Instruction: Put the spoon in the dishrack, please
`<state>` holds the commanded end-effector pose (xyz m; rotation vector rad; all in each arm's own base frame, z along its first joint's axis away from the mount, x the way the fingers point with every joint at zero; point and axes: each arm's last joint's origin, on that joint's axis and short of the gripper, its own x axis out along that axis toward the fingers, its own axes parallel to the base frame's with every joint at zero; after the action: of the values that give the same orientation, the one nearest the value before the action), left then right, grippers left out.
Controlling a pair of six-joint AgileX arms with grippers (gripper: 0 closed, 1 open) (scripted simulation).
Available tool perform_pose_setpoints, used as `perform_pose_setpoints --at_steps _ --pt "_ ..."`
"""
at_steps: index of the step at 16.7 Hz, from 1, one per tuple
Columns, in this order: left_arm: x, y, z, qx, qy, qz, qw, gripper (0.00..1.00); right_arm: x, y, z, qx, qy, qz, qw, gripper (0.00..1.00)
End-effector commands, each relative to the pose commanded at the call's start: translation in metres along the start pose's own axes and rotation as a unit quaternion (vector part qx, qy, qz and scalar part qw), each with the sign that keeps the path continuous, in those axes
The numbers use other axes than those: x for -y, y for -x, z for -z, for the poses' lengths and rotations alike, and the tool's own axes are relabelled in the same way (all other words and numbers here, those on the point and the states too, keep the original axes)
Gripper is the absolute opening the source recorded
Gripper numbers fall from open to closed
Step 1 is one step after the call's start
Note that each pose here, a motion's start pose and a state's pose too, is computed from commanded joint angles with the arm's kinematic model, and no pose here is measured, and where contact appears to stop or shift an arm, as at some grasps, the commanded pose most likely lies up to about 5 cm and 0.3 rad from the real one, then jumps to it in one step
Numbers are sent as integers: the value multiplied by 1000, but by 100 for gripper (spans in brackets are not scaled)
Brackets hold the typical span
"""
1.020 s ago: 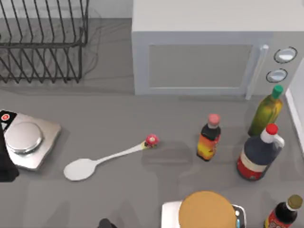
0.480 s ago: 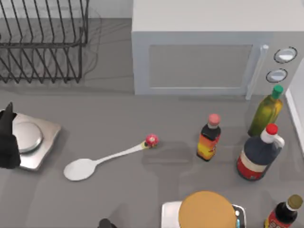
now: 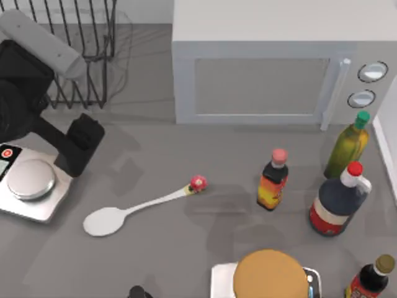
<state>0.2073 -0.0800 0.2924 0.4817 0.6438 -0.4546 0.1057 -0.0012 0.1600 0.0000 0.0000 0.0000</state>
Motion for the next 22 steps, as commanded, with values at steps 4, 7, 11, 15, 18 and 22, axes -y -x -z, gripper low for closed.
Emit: perform_pose_setpoints --at_steps 4,7,11,15,18,22 --pt "20 -82 -38 -164 -89 107 977 100 0 0 0 0 0 0 1000 100" --pt "43 -135 -48 -258 -141 171 940 100 0 0 0 0 0 0 1000 100" --pt "67 -173 -54 -326 -190 225 899 100 0 0 0 0 0 0 1000 100" --pt "73 -180 -55 -338 -203 236 888 100 0 0 0 0 0 0 1000 100" --pt "72 -180 -54 -338 -200 234 889 100 0 0 0 0 0 0 1000 100" --pt "79 -196 -40 -340 -203 237 887 100 0 0 0 0 0 0 1000 100"
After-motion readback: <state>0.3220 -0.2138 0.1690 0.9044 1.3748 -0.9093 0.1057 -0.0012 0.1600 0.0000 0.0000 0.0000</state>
